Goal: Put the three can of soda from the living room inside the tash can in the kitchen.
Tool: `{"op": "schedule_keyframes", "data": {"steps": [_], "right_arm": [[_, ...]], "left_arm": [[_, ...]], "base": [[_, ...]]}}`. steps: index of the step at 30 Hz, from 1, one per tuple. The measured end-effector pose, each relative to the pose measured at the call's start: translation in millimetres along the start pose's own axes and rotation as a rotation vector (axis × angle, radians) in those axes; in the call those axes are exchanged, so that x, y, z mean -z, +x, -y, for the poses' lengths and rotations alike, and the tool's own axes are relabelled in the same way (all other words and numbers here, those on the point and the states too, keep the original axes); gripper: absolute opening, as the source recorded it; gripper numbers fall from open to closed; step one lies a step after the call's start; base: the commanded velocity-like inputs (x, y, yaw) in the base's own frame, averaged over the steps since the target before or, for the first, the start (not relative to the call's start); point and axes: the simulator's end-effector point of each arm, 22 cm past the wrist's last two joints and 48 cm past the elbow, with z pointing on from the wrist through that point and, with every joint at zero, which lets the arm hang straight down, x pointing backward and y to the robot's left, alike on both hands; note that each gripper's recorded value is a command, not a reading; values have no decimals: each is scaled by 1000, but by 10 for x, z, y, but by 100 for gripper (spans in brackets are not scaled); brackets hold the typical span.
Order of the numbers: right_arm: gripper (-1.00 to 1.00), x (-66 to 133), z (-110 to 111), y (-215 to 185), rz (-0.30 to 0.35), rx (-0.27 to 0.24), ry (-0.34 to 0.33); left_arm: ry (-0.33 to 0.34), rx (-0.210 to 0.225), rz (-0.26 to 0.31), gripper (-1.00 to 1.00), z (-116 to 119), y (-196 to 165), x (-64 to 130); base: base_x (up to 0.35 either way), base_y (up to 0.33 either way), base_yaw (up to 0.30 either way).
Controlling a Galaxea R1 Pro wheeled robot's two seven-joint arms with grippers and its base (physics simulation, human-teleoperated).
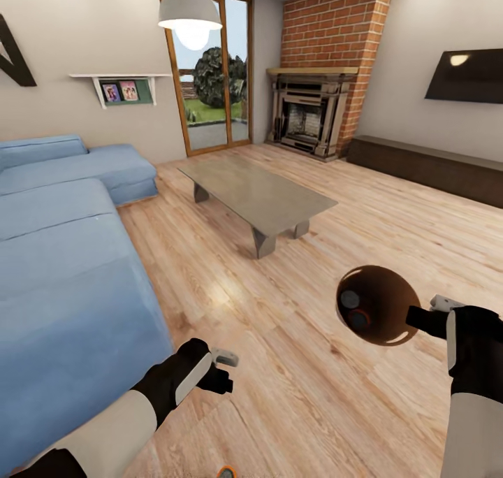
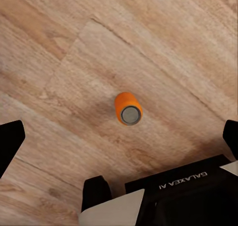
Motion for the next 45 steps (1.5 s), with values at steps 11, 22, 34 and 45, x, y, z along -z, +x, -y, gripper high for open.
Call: {"op": "schedule_keyframes", "data": {"steps": [11,22,34,45], "right_arm": [[-100,-214,120,146,-11,-5,6],[-100,-496,469,407,-66,6,59],[-100,-734,552,627,-83,11,75],[-100,-960,605,843,-98,19,87]], "left_arm": [[35,0,-4,100,185,36,-247],[41,-1,-12,100,206,104,-492],[43,0,-26,100,196,207,-787],[51,5,-44,100,195,333,-1086]], "base": [[0,0,97],[0,0,-195],[0,0,-189],[0,0,-88]]}}
